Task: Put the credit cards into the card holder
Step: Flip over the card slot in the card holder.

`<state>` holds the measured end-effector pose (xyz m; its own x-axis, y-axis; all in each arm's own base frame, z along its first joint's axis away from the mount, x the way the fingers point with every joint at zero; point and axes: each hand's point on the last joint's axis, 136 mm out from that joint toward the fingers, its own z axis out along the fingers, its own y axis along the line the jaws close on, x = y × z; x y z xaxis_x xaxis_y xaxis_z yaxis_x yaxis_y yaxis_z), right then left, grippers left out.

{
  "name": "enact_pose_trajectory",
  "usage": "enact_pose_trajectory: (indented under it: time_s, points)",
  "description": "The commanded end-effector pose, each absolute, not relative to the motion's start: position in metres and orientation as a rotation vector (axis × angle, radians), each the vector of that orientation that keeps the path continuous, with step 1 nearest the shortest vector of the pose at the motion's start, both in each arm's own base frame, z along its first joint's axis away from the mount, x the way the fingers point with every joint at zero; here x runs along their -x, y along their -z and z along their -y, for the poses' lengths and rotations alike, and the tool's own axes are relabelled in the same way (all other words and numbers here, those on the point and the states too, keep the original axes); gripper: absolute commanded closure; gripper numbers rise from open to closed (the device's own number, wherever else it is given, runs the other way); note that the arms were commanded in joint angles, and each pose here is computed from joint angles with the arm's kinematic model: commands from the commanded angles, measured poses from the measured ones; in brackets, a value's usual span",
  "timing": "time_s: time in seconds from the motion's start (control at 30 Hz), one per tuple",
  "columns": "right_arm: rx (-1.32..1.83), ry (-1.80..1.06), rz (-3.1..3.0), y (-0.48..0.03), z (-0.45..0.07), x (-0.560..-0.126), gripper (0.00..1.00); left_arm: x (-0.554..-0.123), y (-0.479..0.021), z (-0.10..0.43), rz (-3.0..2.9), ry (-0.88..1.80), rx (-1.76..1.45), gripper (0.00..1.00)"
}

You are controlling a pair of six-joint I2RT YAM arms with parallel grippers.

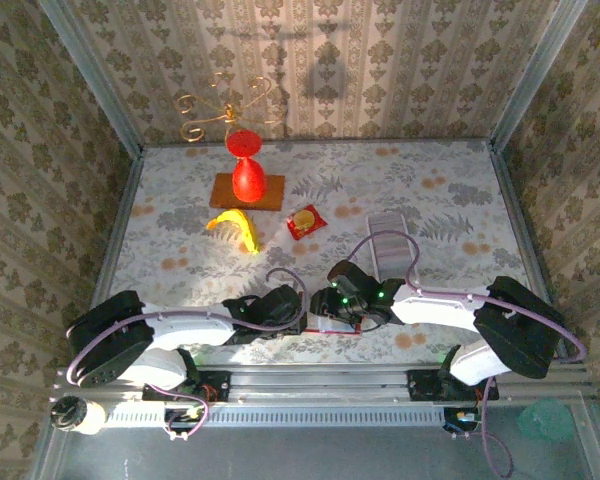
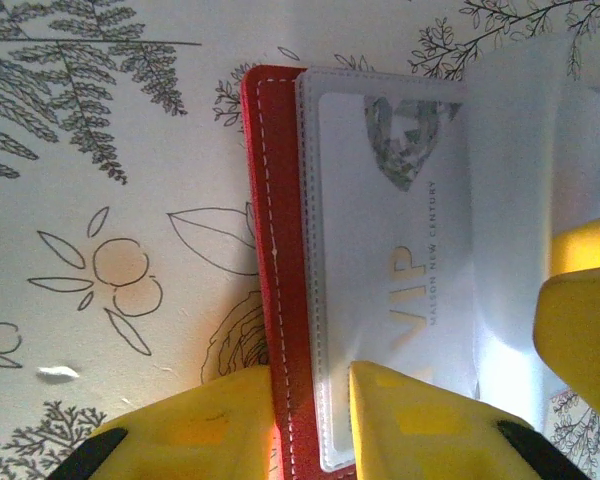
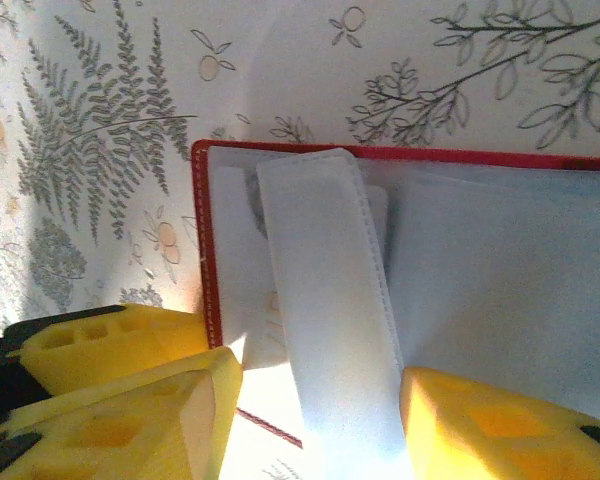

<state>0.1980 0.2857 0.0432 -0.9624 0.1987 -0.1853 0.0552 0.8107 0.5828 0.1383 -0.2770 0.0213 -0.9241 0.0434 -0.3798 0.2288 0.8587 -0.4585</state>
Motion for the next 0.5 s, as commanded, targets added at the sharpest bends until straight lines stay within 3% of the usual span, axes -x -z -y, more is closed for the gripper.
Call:
enact_pose_trajectory:
  time_s: [0.0,0.47]
  points:
    - [-0.206,-0.947,-2.742,-0.049,-0.298,-0.2,0.48,-0.116,-0.004,0.266,-2.764,0.716,-0.223,0.74]
    - [-0.216,-1.061,-2.689,-0.059,-0.316,-0.206,0.47,-0.121,-0.016,0.254,-2.697,0.722,-0.169,0.75]
